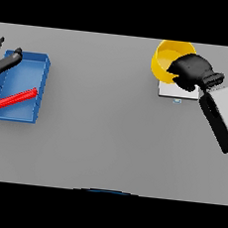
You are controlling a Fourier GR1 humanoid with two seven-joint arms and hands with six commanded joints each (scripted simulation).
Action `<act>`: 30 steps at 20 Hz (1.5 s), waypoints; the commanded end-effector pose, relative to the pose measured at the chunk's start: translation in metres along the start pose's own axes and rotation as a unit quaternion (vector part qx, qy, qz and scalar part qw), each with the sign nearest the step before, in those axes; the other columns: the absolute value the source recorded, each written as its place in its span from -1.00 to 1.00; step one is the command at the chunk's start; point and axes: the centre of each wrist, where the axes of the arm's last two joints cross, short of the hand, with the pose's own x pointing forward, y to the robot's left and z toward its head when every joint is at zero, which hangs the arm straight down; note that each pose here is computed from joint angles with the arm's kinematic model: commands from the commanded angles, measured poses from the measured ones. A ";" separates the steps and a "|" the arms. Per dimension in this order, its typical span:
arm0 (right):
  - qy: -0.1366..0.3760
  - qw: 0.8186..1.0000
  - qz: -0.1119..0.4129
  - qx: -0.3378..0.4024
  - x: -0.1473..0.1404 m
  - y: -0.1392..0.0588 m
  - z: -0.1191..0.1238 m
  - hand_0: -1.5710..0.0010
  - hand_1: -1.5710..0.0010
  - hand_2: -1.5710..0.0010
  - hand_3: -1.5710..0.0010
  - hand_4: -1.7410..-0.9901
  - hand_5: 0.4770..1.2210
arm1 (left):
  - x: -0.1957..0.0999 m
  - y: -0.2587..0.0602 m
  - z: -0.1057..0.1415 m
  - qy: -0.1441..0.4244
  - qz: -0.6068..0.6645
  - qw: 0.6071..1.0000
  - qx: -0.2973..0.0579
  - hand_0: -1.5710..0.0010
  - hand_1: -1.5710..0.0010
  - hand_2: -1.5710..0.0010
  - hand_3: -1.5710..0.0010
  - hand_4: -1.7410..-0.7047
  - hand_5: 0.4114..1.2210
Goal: Pick up the red beaker and tilt it to pour out 1 green nut into yellow bowl. Pick up the yellow bowl and place it on the metallic measuring scale.
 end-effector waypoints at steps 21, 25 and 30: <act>0.060 0.996 -0.065 0.032 -0.043 0.042 -0.020 -0.98 -0.82 -0.71 -0.41 -0.84 1.00 | 0.007 0.000 -0.002 0.015 -0.011 1.000 -0.001 1.00 1.00 1.00 1.00 0.75 -0.10; 0.068 0.992 -0.095 0.044 -0.043 0.044 -0.020 -0.21 -0.03 0.10 0.27 -0.45 0.31 | 0.004 0.001 0.002 0.012 -0.008 1.000 0.001 1.00 1.00 1.00 1.00 0.75 -0.12; 0.072 0.991 -0.101 0.054 -0.044 0.042 -0.022 0.61 0.61 0.69 0.74 -0.25 -0.04 | 0.002 -0.002 0.001 0.013 -0.008 1.000 -0.003 1.00 1.00 1.00 1.00 0.75 -0.17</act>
